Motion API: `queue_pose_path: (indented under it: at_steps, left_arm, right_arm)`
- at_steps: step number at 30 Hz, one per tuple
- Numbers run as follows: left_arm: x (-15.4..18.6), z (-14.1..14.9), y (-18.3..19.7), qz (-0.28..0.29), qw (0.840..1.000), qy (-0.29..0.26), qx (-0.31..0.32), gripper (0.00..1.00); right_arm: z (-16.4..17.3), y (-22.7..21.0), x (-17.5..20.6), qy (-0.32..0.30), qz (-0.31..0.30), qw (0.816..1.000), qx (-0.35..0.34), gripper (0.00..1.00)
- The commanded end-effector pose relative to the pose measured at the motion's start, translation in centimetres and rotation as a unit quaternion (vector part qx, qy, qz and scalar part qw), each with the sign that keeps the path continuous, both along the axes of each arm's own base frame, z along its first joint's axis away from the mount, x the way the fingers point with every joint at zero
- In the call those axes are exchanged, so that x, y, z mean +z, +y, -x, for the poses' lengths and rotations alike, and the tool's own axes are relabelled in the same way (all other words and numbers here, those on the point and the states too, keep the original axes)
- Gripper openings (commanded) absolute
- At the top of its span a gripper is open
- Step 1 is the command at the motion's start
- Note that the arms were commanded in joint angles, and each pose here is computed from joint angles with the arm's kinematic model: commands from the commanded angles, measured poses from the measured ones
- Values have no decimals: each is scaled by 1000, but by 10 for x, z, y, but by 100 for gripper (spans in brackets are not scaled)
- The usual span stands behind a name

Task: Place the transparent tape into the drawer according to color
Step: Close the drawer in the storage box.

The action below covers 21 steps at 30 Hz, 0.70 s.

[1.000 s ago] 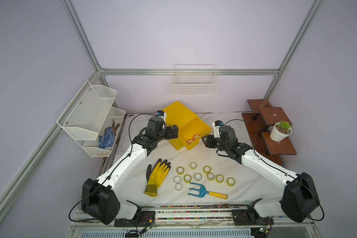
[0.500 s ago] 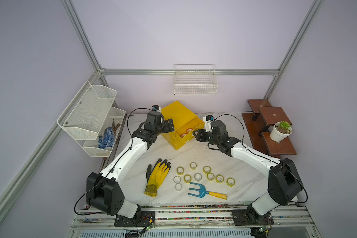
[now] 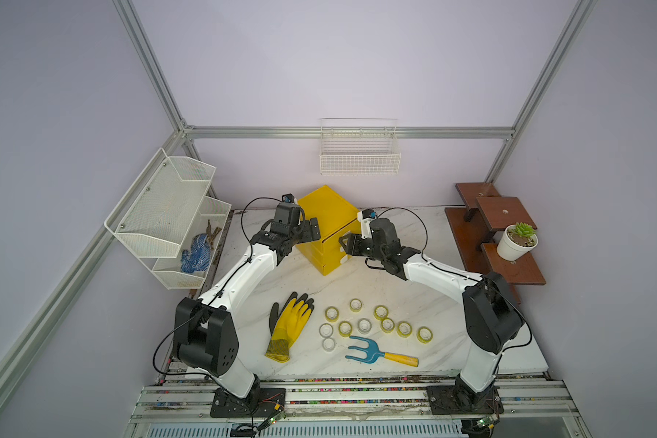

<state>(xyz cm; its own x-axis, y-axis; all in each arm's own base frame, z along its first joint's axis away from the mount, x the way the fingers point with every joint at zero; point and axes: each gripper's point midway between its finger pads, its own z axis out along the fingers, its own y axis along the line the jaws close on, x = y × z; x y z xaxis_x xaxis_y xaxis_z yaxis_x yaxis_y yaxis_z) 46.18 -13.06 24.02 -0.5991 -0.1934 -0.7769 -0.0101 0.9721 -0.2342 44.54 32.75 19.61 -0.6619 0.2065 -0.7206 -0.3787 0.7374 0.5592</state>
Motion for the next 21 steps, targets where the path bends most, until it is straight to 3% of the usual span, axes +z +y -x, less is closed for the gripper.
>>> queue_pose_path:
  at_steps: [1, 9, 13, 21]
  left_arm:
    - [-9, 11, 1, -7, 1000, 17, -17, 100]
    - [5, 15, 2, -6, 1000, 4, -19, 100]
    - [14, 17, 0, 3, 1000, -6, -26, 100]
    - [6, 21, -5, 7, 999, 6, -41, 100]
  right_arm:
    - [-9, 8, 26, -39, -25, 999, -8, 48]
    - [2, -5, 31, -49, -17, 998, -19, 60]
    - [0, -5, 26, -46, -6, 999, -17, 59]
    - [-10, 10, 21, -39, -41, 998, -12, 60]
